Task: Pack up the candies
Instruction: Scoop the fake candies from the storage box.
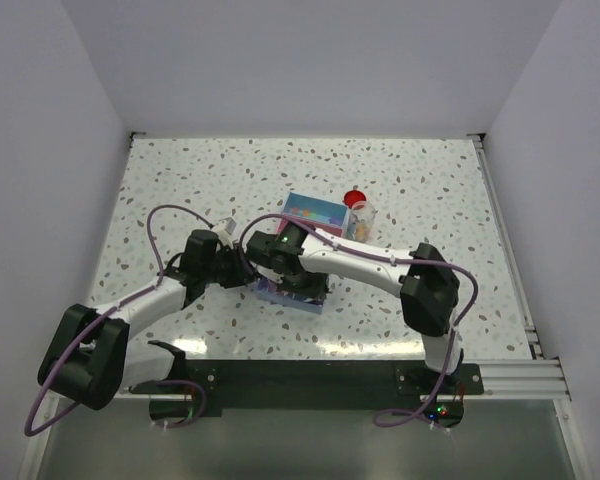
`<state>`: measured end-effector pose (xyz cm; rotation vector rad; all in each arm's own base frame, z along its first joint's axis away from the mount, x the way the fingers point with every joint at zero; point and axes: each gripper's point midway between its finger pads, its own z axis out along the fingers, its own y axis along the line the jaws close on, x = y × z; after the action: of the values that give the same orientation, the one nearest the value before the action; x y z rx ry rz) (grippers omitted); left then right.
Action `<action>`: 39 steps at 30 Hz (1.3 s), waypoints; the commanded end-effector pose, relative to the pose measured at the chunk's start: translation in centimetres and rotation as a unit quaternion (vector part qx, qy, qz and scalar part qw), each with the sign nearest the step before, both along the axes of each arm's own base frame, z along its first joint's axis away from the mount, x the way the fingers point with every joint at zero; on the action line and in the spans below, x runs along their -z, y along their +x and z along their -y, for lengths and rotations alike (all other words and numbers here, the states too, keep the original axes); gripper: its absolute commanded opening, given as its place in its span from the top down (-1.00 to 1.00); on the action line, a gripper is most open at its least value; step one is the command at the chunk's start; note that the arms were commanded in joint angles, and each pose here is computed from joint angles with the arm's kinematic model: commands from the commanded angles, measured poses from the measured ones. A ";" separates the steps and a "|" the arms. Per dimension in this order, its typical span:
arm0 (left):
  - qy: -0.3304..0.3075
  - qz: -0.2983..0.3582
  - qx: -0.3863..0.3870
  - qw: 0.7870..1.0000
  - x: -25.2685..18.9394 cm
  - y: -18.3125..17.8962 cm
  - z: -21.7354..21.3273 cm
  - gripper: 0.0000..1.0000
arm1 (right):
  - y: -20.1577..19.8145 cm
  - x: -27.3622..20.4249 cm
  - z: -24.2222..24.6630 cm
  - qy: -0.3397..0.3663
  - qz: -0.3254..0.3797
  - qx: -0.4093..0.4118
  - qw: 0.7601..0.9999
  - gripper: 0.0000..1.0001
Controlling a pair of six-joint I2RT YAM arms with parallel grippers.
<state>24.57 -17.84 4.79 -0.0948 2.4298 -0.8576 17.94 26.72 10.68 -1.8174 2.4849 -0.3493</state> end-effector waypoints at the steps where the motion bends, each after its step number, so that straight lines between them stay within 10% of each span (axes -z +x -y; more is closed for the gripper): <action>1: -0.014 0.004 0.041 0.999 -0.8 -0.8 1.5 0.34 | 1.1 0.8 -9.5 0.220 -0.002 0.005 0.975 1.00; 10: -0.013 0.003 0.039 0.999 -0.7 -1.2 1.3 0.35 | 2.9 3.3 -6.3 0.261 -0.034 0.172 0.949 1.00; 39: 0.010 0.018 0.023 1.000 -1.6 -1.9 0.0 0.38 | 2.4 -0.7 -8.9 0.309 -0.100 0.188 0.927 1.00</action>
<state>23.64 -16.45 5.91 -0.0882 2.4152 -0.7577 18.98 32.18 11.55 -1.1908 2.7499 0.4263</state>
